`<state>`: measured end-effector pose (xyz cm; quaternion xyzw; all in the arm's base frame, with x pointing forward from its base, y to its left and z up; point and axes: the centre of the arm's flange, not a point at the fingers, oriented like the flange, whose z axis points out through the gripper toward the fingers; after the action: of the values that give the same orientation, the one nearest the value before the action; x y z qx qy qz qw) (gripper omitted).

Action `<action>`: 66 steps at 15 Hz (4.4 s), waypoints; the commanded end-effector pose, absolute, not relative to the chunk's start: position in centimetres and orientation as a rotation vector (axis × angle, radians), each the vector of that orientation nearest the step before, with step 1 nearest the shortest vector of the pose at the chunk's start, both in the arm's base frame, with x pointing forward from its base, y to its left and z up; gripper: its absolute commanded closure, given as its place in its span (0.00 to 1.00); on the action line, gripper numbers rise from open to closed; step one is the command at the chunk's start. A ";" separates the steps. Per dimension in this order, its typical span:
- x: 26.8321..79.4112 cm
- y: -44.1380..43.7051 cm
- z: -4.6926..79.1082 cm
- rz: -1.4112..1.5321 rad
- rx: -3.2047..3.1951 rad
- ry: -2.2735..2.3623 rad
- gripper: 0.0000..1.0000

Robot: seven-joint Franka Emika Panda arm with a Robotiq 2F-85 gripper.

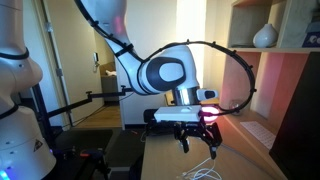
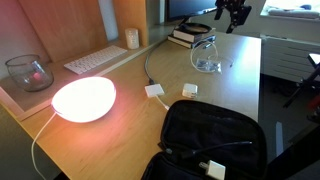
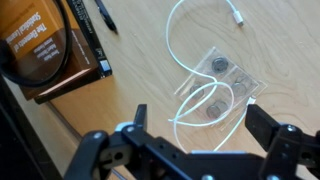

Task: Put the cord on the right side of the desk

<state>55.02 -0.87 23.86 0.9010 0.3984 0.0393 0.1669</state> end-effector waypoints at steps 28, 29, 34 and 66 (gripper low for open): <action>61.7 2.5 19.3 -0.112 2.371 1.557 0.00; 61.6 2.7 19.2 -0.108 2.355 1.603 0.00; 61.5 3.2 18.7 -0.130 2.310 1.715 0.00; 63.1 2.9 24.5 0.048 2.459 1.475 0.99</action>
<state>63.39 2.55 20.37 0.8319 0.5372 -0.0098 0.1386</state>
